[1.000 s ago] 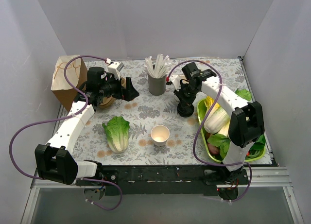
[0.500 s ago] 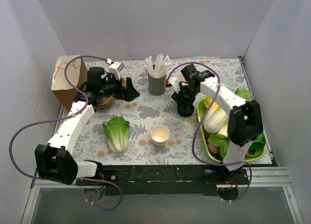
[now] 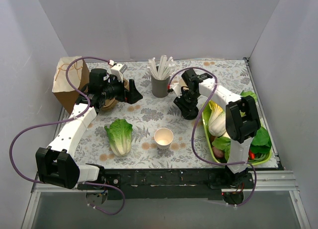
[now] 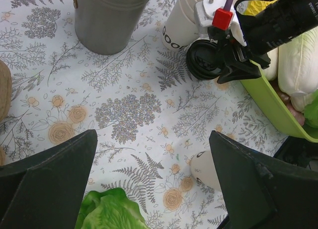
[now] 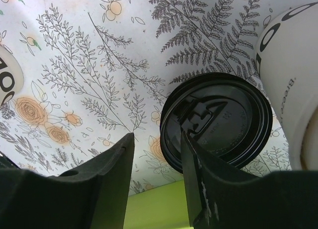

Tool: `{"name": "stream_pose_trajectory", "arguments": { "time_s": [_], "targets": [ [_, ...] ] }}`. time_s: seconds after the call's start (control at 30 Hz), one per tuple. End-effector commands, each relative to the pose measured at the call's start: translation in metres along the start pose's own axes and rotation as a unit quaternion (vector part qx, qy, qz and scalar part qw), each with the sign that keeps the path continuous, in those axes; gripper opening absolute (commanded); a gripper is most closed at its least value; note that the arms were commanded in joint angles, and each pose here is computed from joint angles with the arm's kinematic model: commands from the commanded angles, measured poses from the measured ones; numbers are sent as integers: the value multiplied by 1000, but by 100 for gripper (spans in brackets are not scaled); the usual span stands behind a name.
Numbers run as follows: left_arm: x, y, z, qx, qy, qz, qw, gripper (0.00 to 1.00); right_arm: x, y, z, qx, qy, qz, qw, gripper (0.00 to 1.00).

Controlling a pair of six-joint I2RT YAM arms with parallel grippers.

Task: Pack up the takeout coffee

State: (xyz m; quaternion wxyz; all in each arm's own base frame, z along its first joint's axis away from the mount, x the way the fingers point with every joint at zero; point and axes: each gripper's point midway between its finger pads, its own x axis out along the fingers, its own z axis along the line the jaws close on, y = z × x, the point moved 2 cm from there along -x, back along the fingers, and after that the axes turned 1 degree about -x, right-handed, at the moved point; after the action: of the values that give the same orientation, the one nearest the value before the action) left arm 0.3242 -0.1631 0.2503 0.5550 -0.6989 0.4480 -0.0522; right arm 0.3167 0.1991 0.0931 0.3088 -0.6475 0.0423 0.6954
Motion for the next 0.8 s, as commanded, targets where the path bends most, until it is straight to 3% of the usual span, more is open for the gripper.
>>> {"name": "stream_pose_trajectory", "arguments": {
  "time_s": [0.0, 0.77],
  "targets": [
    [-5, 0, -1, 7, -2, -3, 1000, 98, -6, -16, -8, -5, 16, -21, 1000, 50],
    [-3, 2, 1, 5, -3, -2, 1000, 98, 5, -12, -12, -3, 8, -7, 1000, 33]
  ]
}}
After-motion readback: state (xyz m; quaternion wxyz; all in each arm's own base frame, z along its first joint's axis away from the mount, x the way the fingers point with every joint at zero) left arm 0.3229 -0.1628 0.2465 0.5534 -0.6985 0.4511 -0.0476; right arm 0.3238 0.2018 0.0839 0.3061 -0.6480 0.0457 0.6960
